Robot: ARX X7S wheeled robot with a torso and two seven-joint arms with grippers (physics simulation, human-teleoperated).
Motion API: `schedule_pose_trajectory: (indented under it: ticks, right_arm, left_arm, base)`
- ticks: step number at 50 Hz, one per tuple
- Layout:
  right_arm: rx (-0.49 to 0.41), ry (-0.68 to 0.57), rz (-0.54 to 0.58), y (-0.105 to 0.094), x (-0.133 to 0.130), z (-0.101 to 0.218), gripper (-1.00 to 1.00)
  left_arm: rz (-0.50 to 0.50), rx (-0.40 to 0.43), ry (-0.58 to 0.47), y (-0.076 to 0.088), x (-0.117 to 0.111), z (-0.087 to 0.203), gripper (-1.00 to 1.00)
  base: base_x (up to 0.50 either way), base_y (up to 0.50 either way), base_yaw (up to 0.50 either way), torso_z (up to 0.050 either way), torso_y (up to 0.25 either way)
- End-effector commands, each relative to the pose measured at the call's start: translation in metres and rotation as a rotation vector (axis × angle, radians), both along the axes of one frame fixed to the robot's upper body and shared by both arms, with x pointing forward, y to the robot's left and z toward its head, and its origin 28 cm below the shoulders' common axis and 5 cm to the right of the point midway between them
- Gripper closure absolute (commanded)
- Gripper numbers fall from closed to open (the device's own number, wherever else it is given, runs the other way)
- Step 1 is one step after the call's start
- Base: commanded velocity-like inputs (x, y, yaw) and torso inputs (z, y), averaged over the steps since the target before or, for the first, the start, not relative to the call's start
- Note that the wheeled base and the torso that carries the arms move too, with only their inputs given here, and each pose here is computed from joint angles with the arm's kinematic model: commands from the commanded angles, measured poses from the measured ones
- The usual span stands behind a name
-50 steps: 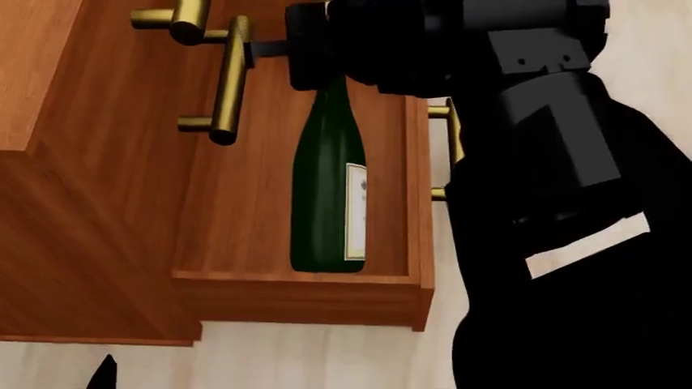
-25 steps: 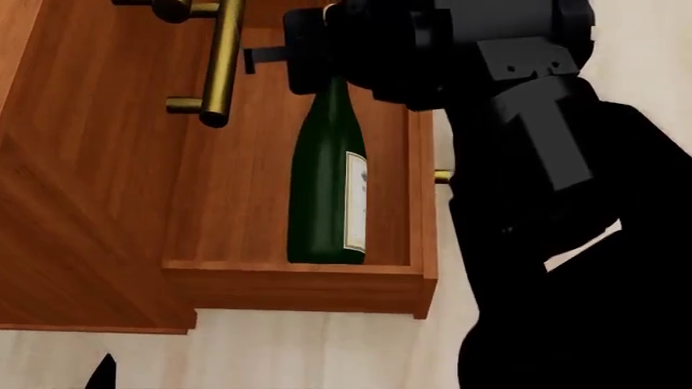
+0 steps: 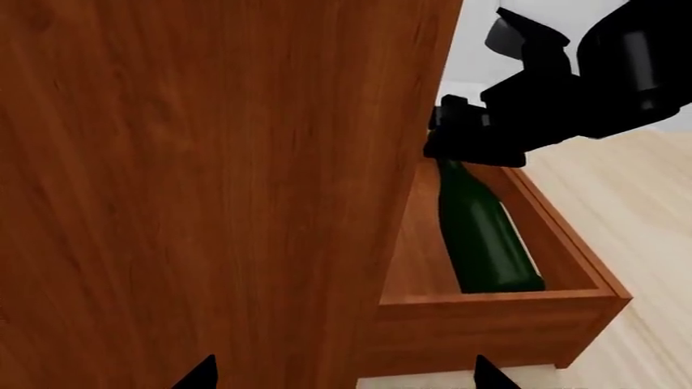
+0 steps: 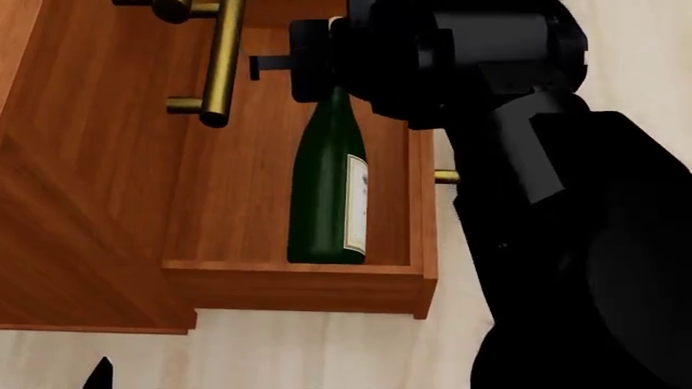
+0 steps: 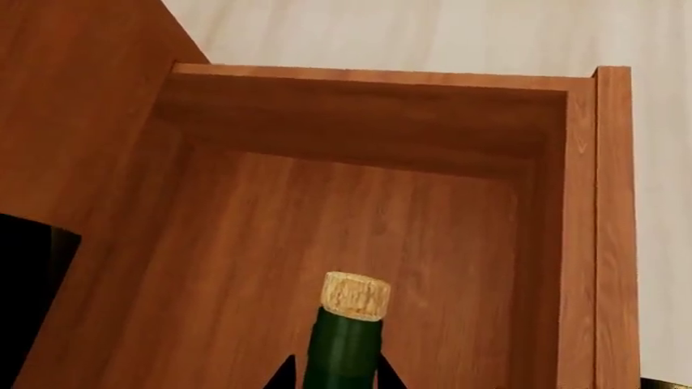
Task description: Put the wine bottle in the bottom drawer of the cabinet.
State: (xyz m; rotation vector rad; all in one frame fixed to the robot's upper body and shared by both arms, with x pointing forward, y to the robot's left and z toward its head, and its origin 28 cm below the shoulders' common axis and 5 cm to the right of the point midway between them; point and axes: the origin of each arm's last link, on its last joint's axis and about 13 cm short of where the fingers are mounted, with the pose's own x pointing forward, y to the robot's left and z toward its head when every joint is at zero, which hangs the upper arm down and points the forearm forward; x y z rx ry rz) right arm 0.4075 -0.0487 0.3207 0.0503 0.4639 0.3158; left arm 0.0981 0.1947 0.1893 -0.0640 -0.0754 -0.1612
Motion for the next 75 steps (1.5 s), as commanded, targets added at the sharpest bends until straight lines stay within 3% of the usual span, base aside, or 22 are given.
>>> schedule_pose_trajectory:
  ticks: [1,4,5,19,35,51,75]
  right_arm:
    - [-0.062,0.209,0.001,-0.005,-0.005,-0.039,1.0]
    - [-0.062,0.208,-0.005,-0.005,-0.004,-0.04,1.0]
    - [-0.066,0.206,-0.011,-0.006,-0.004,-0.039,-1.0]
    - [-0.067,0.179,-0.027,-0.008,-0.004,-0.03,-1.0]
    - [-0.109,0.089,-0.078,-0.016,-0.005,0.004,-1.0]
    - [-0.11,-0.024,-0.056,-0.018,-0.012,0.045,-1.0]
    - [-0.075,-0.205,-0.006,-0.038,-0.084,0.079,-1.0]
  left_arm:
    - [0.003,-0.003,0.003,0.0,-0.001,-0.001,-1.0]
    - [0.004,-0.004,0.002,0.0,-0.001,-0.001,-1.0]
    - [0.004,-0.003,0.002,0.0,-0.001,-0.001,-1.0]
    - [0.014,-0.009,0.002,0.001,-0.001,-0.002,-1.0]
    - [0.011,-0.007,0.001,0.001,-0.001,-0.001,-1.0]
    - [0.008,-0.004,-0.005,0.0,0.0,-0.001,-1.0]
    - [0.009,0.0,-0.01,0.001,0.001,0.001,-1.0]
  base:
    - [0.0,0.0,0.0,0.0,0.0]
    - [0.0,0.0,0.0,0.0,0.0]
    - [0.0,0.0,0.0,0.0,-0.01]
    - [0.0,0.0,0.0,0.0,-0.005]
    - [0.0,0.0,0.0,0.0,-0.003]
    - [0.0,0.0,0.0,0.0,0.0]
    - [0.0,0.0,0.0,0.0,0.0]
